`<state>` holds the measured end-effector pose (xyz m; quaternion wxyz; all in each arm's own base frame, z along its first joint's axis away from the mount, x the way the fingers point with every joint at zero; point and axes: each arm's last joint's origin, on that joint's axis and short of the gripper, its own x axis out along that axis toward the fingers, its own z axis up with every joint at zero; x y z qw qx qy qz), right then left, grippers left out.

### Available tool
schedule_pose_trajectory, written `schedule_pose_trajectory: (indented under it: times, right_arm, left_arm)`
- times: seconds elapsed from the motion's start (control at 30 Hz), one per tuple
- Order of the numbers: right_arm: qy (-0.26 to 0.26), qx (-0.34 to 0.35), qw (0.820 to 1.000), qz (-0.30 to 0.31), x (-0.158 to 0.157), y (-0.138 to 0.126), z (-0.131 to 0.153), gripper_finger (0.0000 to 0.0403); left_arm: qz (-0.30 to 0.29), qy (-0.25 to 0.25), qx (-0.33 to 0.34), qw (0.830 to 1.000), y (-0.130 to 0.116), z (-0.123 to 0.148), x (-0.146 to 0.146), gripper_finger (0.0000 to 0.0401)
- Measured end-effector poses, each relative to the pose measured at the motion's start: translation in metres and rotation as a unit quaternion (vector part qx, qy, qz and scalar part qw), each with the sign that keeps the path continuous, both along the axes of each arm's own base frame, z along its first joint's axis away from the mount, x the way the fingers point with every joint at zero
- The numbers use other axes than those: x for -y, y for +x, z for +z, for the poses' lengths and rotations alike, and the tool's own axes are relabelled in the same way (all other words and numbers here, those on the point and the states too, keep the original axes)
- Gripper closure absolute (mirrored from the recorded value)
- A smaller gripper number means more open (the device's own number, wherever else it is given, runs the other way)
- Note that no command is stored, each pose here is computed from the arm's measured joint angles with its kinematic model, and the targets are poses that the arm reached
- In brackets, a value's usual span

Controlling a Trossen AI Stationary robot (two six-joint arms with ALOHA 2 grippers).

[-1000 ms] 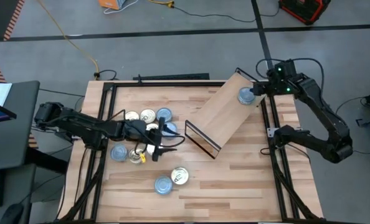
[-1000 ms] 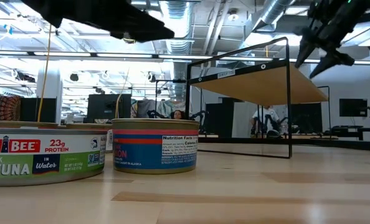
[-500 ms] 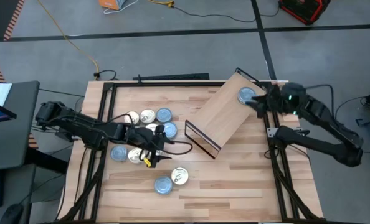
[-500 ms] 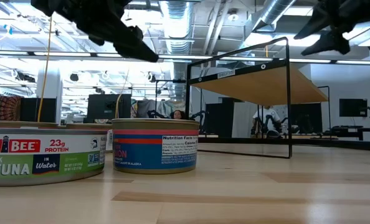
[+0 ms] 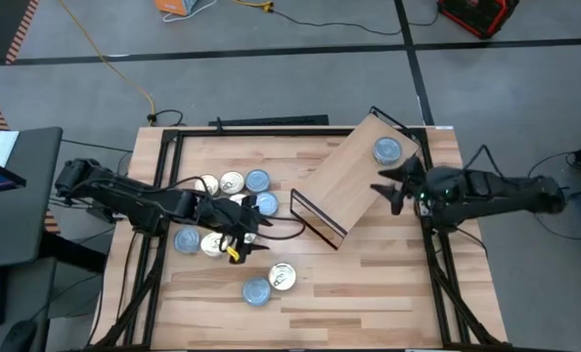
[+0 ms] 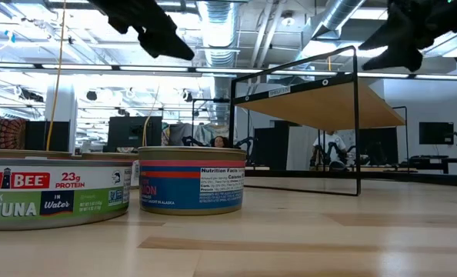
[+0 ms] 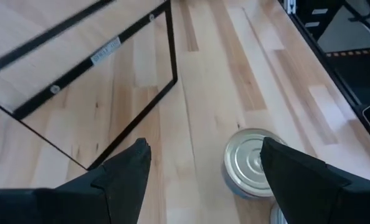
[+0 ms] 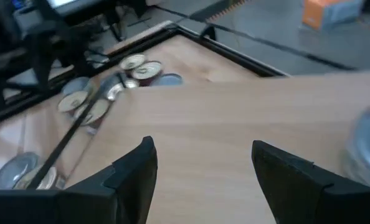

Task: Stack canned seafood by type on shelf
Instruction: Put the blue and pink tuna can on the shelf

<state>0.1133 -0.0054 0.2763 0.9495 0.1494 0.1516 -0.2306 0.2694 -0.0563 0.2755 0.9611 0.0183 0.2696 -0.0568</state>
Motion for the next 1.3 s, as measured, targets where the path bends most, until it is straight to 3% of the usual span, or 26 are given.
schedule_pose_trajectory:
  times: [0.23,0.37,0.5,0.87,1.1,1.3]
  right_arm:
    - [-0.041,0.02,0.997,0.069,-0.041,0.033,0.0,0.0117]
    - [-0.083,0.04,0.993,0.077,-0.071,0.05,-0.003,0.0117]
    - [-0.089,0.053,0.99,0.095,-0.099,0.069,-0.014,0.0117]
    - [-0.17,-0.004,0.977,0.124,-0.18,0.114,-0.025,0.0117]
    - [-0.143,-0.033,0.98,0.134,-0.219,0.148,-0.058,0.0117]
    - [-0.16,-0.076,0.973,0.147,-0.248,0.179,-0.081,0.0117]
  left_arm:
    - [-0.039,0.024,-0.012,0.999,-0.005,-0.002,0.018,0.0108]
    - [-0.055,0.046,-0.006,0.997,-0.01,-0.002,0.034,0.0108]
    - [-0.058,0.032,-0.012,0.998,-0.014,-0.003,0.045,0.0108]
    - [-0.043,0.018,-0.085,0.995,0.002,-0.044,0.068,0.0108]
    - [-0.045,0.006,-0.077,0.996,0.01,-0.05,0.072,0.0108]
    - [-0.027,-0.021,-0.076,0.997,0.009,-0.053,0.072,0.0108]
